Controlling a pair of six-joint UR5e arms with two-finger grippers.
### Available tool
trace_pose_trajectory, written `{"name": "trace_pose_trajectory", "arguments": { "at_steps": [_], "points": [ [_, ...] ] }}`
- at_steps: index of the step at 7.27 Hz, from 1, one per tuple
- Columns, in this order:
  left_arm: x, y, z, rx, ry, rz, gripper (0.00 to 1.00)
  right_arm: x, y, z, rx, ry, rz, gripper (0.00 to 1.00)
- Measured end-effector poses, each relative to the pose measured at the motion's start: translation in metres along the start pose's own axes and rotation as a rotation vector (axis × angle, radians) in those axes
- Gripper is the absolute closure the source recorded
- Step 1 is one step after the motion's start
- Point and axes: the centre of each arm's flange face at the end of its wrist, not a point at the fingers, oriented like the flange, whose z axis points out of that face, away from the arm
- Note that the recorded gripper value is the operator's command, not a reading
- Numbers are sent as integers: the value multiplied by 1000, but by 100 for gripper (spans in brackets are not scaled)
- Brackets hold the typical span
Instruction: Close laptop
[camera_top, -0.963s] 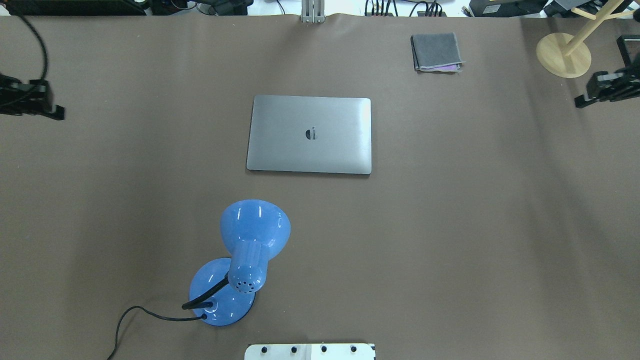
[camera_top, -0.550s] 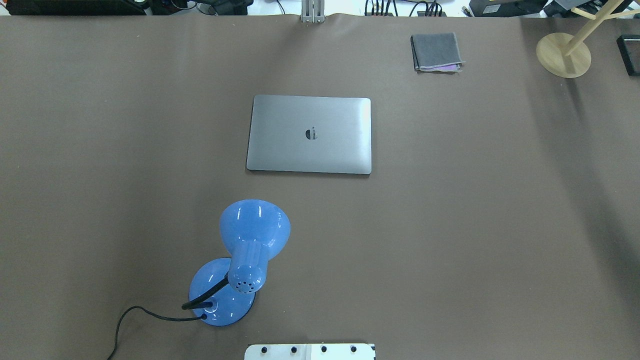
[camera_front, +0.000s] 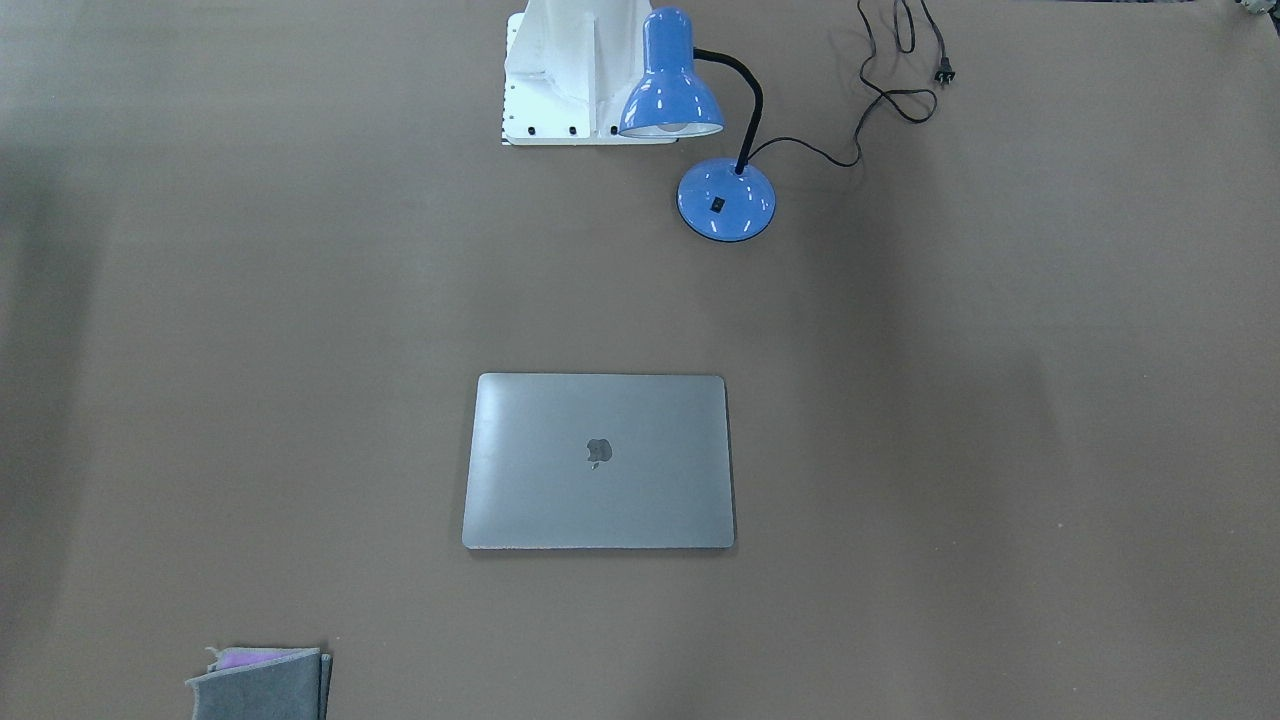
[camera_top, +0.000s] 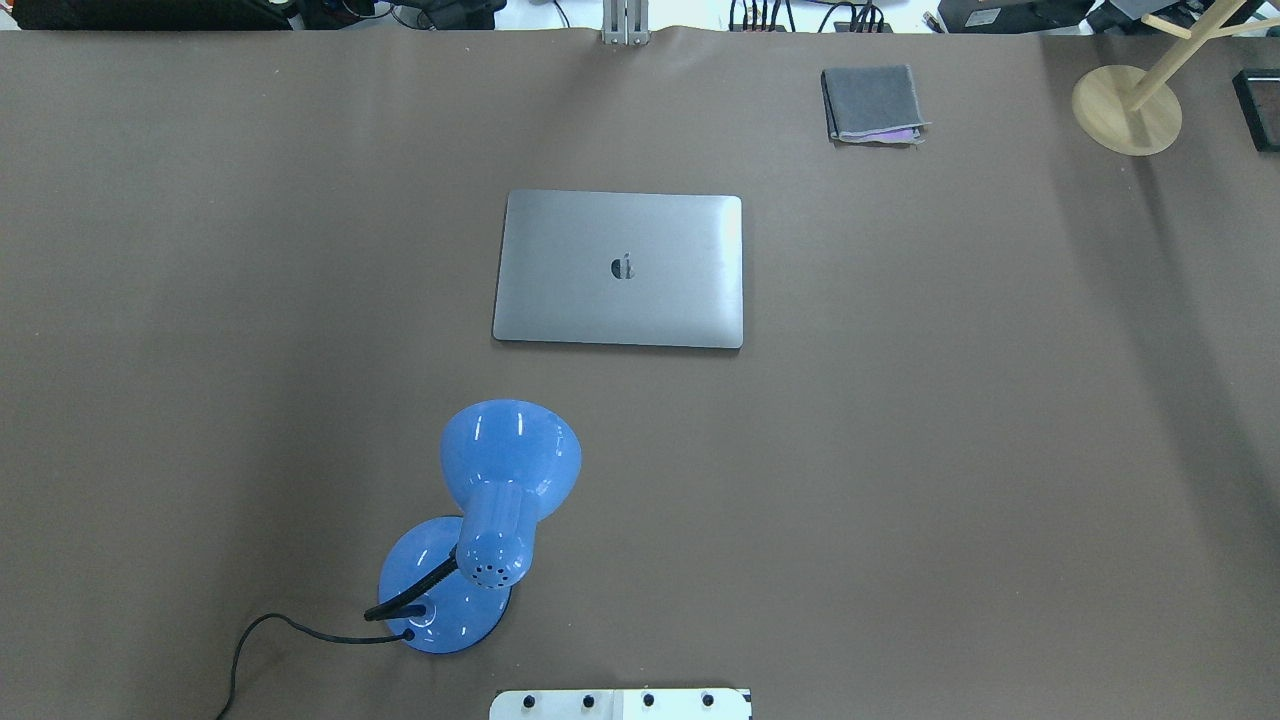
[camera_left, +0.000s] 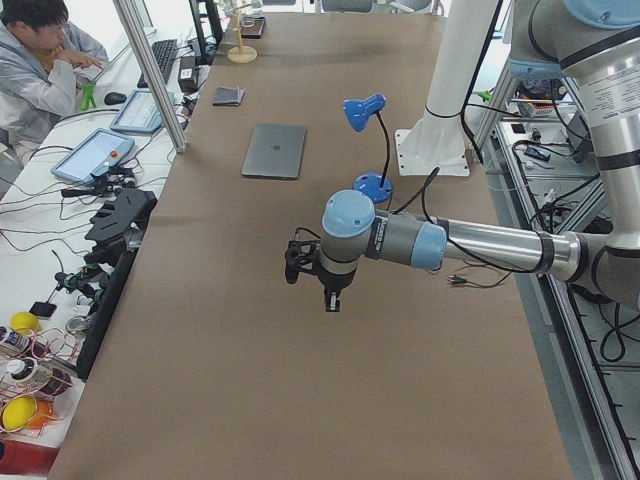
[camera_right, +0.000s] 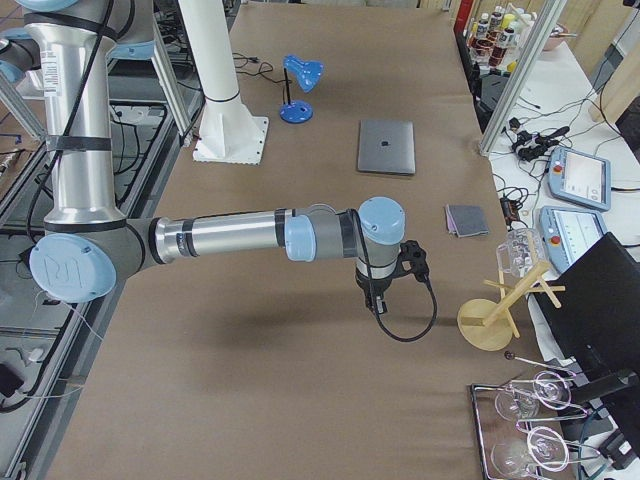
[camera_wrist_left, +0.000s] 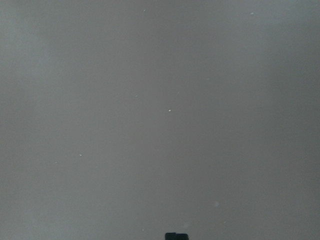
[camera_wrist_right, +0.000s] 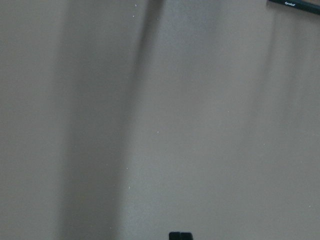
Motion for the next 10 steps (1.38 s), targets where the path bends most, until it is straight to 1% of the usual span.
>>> {"name": "trace_pose_trajectory", "arguments": {
  "at_steps": [1, 2, 3, 8, 10],
  "points": [
    [-5, 1, 5, -10, -2, -9, 100, -1, 0, -1, -9, -2, 10, 100],
    [-7, 1, 7, -16, -1, -15, 1, -2, 1, -2, -12, -3, 14, 8],
    [-8, 2, 8, -20, -1, -19, 2, -2, 2, -1, -14, -7, 16, 0],
    [-10, 2, 8, -20, -3, -23, 2, 1, 10, 5, -20, -13, 16, 0],
    [-12, 3, 3, -8, -2, 28, 2, 0, 10, 5, -18, -12, 11, 0]
  ]
}}
